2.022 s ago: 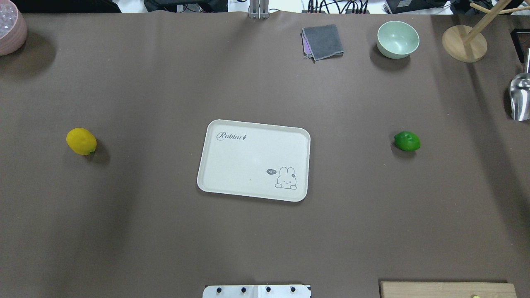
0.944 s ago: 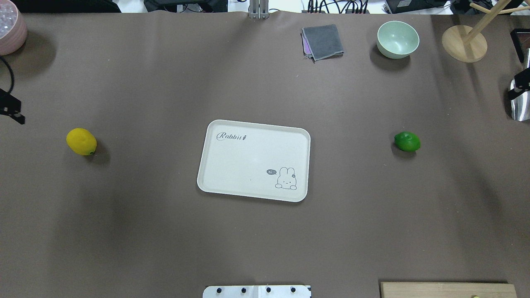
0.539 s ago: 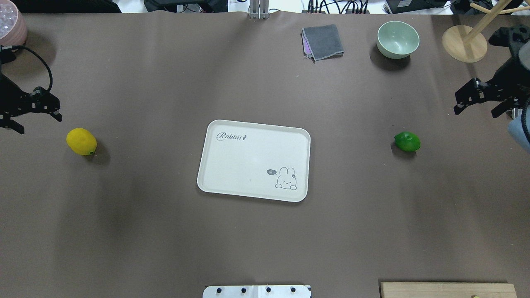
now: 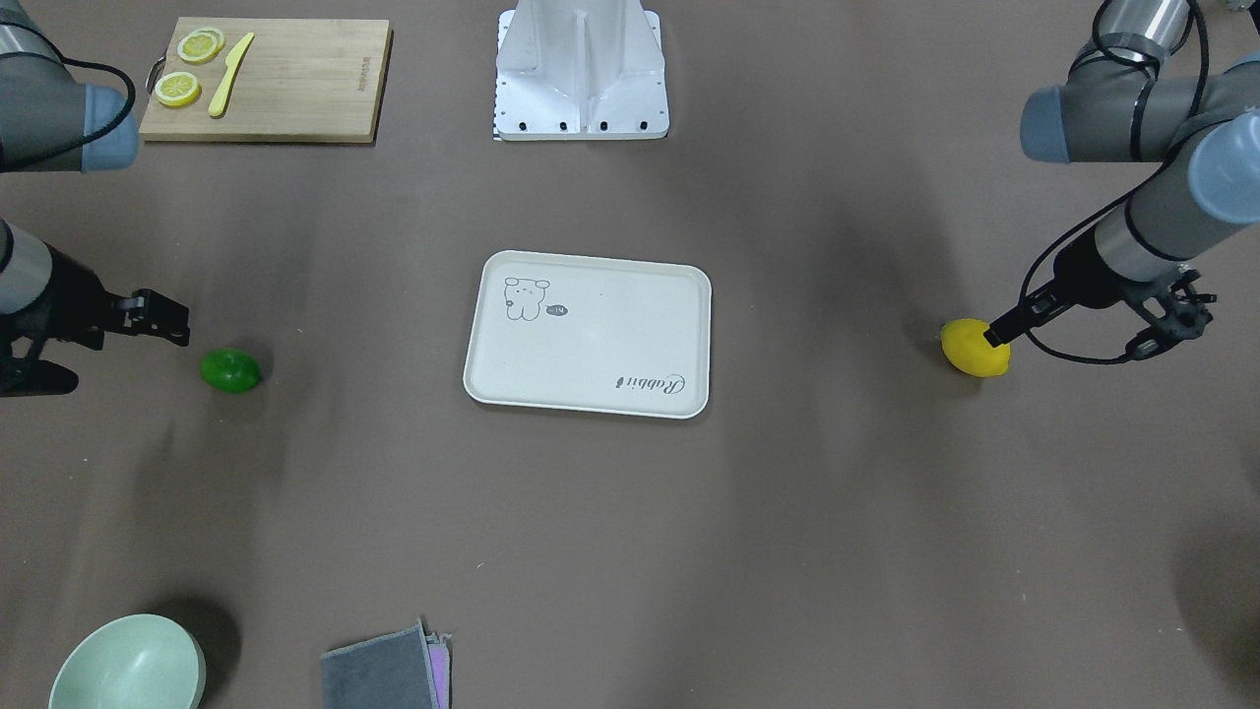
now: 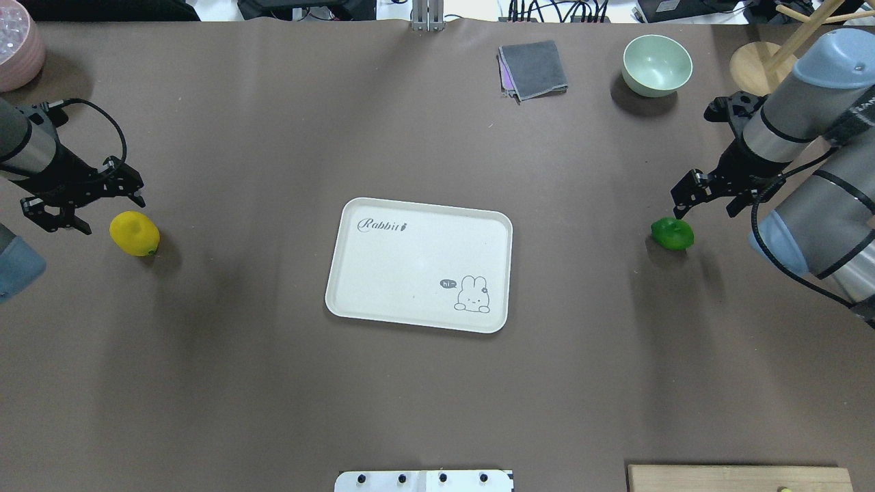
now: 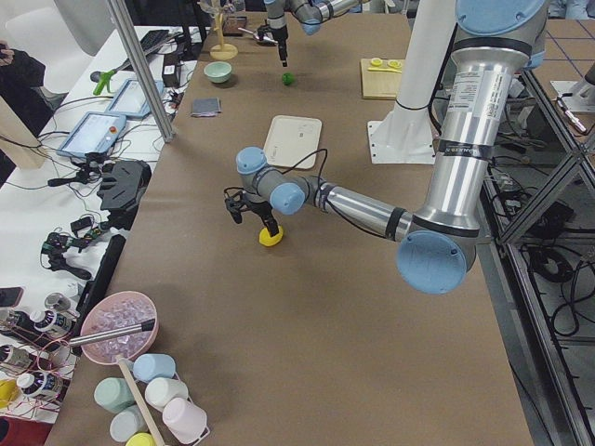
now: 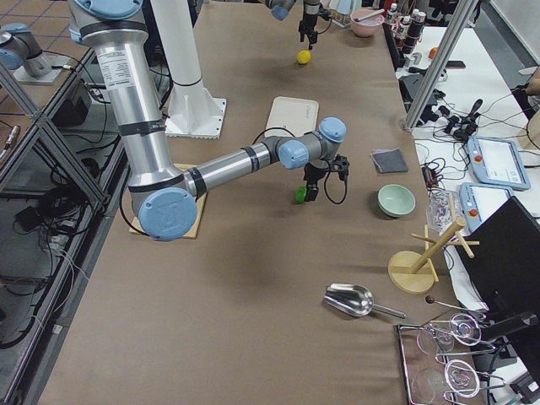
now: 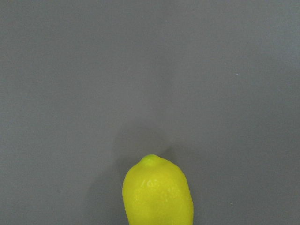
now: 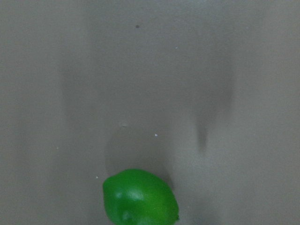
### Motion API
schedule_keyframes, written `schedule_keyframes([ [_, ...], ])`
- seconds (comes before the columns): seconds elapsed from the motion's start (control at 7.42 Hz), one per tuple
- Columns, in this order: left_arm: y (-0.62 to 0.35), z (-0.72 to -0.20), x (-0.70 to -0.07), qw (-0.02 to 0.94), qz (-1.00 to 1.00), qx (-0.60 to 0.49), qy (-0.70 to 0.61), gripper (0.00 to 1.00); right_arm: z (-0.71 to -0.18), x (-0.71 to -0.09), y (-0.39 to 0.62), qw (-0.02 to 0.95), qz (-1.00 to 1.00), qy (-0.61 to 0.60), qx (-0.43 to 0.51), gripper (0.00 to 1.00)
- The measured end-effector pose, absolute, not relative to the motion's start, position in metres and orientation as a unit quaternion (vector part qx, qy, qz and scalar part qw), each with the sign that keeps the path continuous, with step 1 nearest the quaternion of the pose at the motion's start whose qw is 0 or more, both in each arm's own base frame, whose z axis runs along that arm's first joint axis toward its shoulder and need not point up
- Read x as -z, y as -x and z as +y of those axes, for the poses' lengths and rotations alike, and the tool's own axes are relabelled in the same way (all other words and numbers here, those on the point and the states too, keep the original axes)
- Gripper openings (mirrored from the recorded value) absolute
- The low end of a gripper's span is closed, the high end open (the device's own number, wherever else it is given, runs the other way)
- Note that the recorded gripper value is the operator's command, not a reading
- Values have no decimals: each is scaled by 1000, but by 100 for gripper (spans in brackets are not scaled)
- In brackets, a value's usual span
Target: Place all lemons on tray
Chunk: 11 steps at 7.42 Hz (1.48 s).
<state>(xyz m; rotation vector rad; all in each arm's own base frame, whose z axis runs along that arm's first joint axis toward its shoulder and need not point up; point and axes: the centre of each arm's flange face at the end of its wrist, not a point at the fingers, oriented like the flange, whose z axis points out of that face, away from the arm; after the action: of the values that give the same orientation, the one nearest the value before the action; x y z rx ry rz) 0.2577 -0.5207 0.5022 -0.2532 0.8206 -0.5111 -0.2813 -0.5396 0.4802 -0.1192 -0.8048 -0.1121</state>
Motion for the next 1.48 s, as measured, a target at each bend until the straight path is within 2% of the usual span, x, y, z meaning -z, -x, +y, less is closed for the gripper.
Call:
schedule_keyframes([
  [0.54,-285,-507,-512,873,388,270,119,95,-543,-495,319,913,-394,62,80,99],
  [0.67,-291,-500,-518,872,390,272,117,81,-542,-497,325,913,-393,64,84,98],
  [0.81,-291,-493,-526,871,393,272,115,54,-541,-501,331,913,-391,68,88,96],
  [0.94,-290,-489,-531,871,394,270,114,1,-539,-505,335,914,-390,72,90,79],
  [1.08,-290,-487,-535,871,394,270,114,0,-538,-507,338,914,-389,73,92,40],
  [1.21,-290,-487,-536,872,394,267,113,0,-538,-508,338,913,-389,75,93,24],
  [1.48,-292,-488,-532,873,399,254,117,0,-539,-506,338,911,-395,77,92,25],
])
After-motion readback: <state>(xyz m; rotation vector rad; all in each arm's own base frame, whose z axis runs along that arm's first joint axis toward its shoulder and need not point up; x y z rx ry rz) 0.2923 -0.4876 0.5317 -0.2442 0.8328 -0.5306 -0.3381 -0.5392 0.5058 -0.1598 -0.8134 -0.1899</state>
